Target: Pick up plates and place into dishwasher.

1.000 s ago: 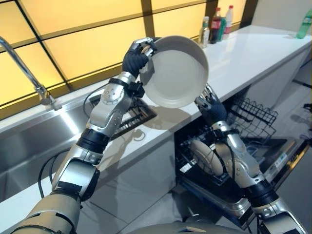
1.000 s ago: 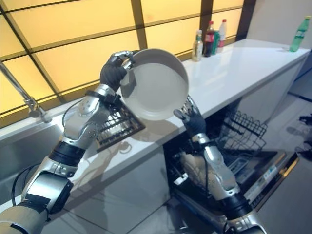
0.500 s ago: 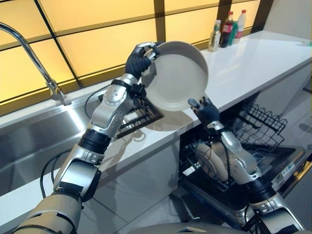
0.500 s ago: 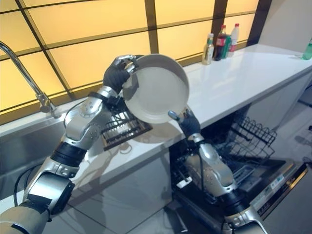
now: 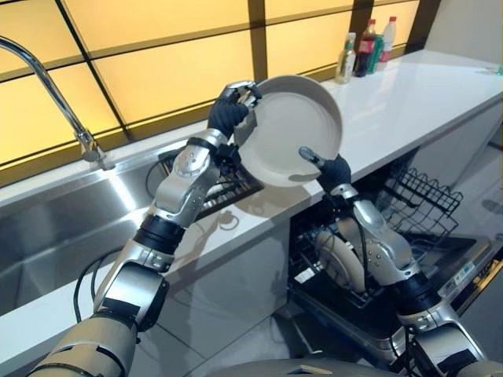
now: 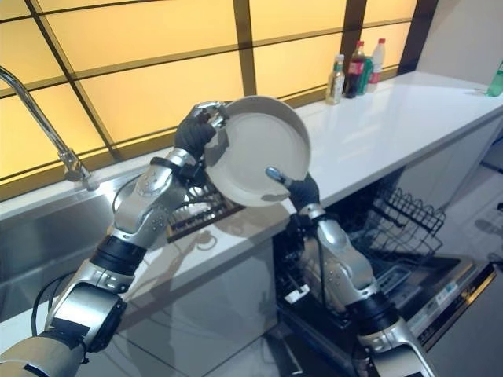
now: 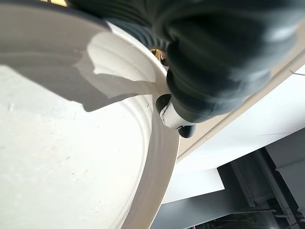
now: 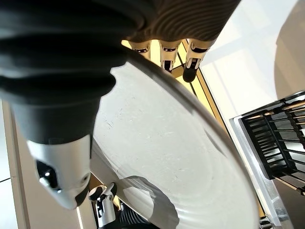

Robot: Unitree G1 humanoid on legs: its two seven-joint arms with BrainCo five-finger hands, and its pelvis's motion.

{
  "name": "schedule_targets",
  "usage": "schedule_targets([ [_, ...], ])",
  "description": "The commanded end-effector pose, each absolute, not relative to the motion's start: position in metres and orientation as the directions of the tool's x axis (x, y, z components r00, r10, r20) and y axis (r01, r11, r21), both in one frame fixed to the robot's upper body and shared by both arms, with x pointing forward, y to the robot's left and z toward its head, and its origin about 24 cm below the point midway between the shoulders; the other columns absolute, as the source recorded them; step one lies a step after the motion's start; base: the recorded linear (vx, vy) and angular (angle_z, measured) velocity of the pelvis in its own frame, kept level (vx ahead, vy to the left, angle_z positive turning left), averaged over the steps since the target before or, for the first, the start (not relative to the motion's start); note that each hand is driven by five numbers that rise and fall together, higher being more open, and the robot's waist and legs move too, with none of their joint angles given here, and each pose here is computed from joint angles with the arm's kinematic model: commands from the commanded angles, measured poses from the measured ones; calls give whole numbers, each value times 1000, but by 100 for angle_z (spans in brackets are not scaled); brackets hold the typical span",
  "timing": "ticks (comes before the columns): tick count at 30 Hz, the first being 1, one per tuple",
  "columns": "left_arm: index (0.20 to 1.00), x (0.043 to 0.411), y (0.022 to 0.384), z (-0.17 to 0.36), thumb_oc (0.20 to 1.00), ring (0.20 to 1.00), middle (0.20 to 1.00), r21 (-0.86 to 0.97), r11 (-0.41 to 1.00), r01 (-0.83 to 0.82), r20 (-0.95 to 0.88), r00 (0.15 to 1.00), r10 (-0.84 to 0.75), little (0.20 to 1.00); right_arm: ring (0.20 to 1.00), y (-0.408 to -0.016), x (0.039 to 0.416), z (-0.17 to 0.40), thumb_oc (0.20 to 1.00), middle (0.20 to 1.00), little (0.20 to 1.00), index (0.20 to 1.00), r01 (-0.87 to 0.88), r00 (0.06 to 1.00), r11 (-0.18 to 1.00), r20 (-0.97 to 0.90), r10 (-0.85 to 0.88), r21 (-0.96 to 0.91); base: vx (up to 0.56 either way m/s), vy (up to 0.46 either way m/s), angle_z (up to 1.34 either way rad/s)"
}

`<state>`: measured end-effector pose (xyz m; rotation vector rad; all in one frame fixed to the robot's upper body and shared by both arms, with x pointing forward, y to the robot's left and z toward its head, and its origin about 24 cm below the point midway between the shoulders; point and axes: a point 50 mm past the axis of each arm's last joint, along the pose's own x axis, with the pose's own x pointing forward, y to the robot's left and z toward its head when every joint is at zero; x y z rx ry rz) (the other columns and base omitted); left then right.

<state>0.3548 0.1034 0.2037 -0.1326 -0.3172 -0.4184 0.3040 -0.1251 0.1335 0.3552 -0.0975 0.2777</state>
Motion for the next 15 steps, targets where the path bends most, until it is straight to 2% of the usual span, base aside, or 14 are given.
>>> schedule_targets([
  [1, 200, 350, 92, 220, 200, 200, 200, -14, 880, 474, 393, 812, -431, 200, 200, -107, 316, 174, 200, 200, 200, 200, -371, 915, 858, 296, 274, 354, 7, -8, 5],
  [15, 200, 350, 92, 218, 200, 200, 200, -21, 885, 465, 388, 820, -421, 200, 200, -104, 316, 170, 200, 200, 200, 200, -409, 904, 833, 293, 312, 373, 1, 0, 1],
])
